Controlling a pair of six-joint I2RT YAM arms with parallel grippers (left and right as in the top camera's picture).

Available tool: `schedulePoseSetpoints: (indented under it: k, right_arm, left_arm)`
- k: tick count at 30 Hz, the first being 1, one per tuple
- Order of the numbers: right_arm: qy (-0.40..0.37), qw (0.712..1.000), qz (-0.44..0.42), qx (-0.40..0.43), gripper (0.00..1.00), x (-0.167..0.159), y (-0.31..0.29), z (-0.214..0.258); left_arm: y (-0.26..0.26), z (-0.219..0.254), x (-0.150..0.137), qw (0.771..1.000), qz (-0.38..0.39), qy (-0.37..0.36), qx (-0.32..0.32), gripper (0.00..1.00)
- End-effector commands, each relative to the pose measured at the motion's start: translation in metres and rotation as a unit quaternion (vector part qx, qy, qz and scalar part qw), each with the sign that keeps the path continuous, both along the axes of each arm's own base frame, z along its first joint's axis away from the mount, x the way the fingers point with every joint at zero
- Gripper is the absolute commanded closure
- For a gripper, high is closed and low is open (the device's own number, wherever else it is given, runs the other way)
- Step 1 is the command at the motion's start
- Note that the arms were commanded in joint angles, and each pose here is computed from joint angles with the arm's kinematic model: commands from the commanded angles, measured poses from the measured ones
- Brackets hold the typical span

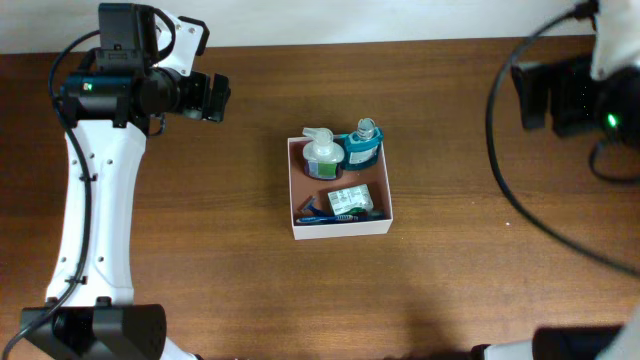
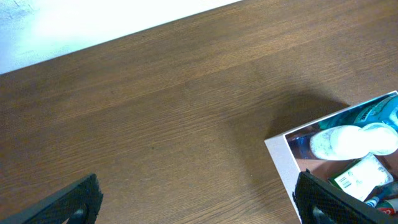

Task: Pack container

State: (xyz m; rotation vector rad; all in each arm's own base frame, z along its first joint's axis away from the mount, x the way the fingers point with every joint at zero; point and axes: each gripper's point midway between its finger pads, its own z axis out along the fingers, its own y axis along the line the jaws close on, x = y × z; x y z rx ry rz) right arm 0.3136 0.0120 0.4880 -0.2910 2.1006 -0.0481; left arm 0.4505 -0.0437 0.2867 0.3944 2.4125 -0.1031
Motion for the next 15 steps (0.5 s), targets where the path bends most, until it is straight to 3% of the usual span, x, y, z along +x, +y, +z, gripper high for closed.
schedulePoseSetpoints:
  k: [1,15]
  right_arm:
    - [-0.014,1.000,0.004,0.006,0.01,-0.029,0.004,0.006]
    - [-0.100,0.995,0.005,0.006,0.01,-0.055,0.004,-0.058]
  left_arm:
    - [-0.001,0.007,-0.001,1.000,0.000,-0.007,-0.009,0.01]
    - [-0.001,0.007,-0.001,1.000,0.000,-0.007,-0.009,0.01]
